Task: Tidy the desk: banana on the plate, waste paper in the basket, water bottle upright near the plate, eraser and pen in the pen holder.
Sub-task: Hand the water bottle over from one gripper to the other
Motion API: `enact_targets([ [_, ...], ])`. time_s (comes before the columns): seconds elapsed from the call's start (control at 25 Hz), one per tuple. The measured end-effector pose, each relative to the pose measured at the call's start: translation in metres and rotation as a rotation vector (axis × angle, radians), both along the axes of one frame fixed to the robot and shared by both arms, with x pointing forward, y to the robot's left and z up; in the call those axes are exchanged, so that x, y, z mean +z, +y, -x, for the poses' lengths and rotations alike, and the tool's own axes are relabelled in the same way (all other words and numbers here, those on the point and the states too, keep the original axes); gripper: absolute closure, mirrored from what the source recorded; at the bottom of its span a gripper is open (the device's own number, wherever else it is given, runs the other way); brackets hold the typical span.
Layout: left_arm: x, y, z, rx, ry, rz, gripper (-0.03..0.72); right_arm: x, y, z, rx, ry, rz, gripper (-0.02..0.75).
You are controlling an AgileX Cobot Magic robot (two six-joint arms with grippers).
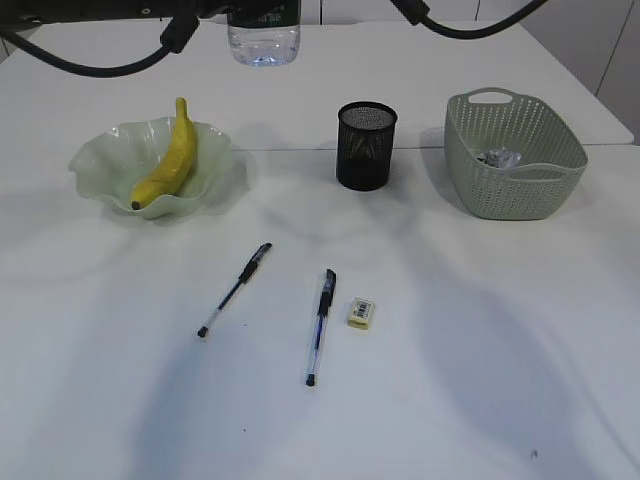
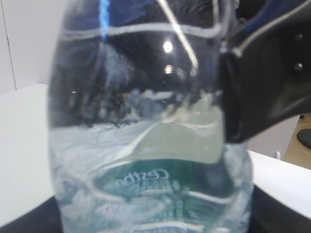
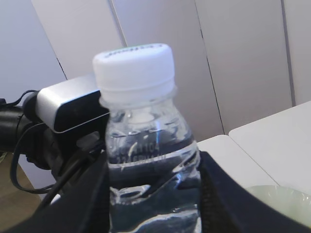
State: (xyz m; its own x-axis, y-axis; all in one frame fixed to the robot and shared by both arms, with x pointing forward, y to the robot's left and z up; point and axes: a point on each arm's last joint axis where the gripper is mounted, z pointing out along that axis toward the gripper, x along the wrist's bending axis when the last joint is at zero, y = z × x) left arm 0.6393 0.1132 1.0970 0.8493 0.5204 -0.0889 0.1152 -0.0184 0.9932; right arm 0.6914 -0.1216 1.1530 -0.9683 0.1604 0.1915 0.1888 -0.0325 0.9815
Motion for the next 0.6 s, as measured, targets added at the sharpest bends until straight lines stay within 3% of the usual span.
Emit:
enact_targets([
  [0.6,0.0000,0.0000,0.0000,0.000,0.000,0.000,0.281,0.0000,0.0000,0.0000,0.000,0.002,0.000,0.366],
])
